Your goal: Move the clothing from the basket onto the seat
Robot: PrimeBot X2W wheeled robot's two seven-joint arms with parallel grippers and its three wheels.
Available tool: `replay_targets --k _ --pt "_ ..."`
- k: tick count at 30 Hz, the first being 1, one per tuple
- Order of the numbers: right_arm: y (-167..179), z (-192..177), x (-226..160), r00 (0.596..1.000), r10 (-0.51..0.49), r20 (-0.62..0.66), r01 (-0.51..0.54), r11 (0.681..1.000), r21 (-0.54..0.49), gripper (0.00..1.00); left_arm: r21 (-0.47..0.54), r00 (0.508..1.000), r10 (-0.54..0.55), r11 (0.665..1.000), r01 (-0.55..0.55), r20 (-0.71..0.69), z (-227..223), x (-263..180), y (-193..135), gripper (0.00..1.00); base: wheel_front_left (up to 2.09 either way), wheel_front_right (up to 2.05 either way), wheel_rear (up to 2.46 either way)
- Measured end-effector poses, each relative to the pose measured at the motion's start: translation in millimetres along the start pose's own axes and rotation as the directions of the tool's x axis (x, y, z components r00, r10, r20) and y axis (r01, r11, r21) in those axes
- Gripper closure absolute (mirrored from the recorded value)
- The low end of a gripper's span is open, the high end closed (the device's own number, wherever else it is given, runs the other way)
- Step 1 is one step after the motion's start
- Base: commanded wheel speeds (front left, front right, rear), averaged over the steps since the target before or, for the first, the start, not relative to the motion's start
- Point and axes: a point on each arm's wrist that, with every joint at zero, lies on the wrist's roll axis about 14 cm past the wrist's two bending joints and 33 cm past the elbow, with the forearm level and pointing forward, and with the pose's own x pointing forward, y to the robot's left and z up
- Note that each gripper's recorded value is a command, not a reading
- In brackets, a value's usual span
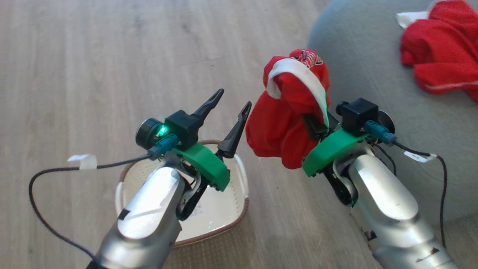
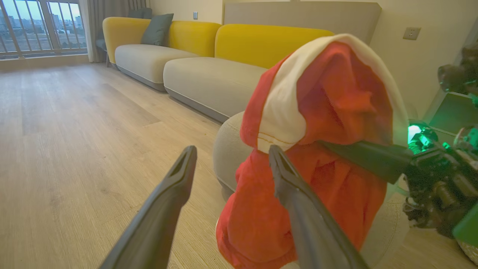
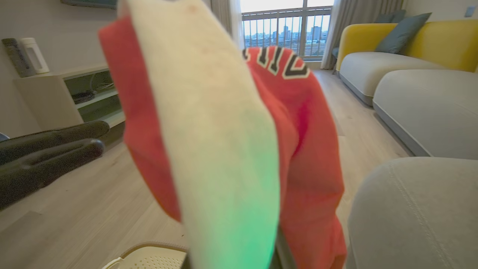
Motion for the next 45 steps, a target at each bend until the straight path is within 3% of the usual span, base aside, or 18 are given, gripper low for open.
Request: replay_targets --k 11,27,36,41,45 --pt "-75 21 -61 0.966 -0.252 0.062 0.253 0.967 -0.008 1.00 -0.028 0.990 -0.137 0.990 0.137 -0.025 -22 27 -41 0.00 0.00 0.00 0.00" --pt "-124 35 -138 0.882 -0.460 0.104 0.465 0.885 -0.031 1.00 -0.060 0.964 -0.259 0.965 0.256 -0.051 -43 42 -84 0.00 0.00 0.00 0.00" --pt "-147 42 -144 0.864 -0.491 0.109 0.502 0.855 -0.130 1.00 -0.086 0.959 -0.274 0.960 0.268 -0.073 -61 43 -83 0.00 0.00 0.00 0.00" --pt "-170 75 -123 0.864 -0.473 0.171 0.502 0.832 -0.234 1.00 -0.106 0.958 -0.270 0.960 0.260 -0.094 -76 43 -73 0.00 0.00 0.00 0.00" --pt "-194 99 -106 0.859 -0.468 0.206 0.512 0.797 -0.321 1.00 -0.114 0.957 -0.265 0.961 0.252 -0.118 -92 42 -61 0.00 0.00 0.00 0.00"
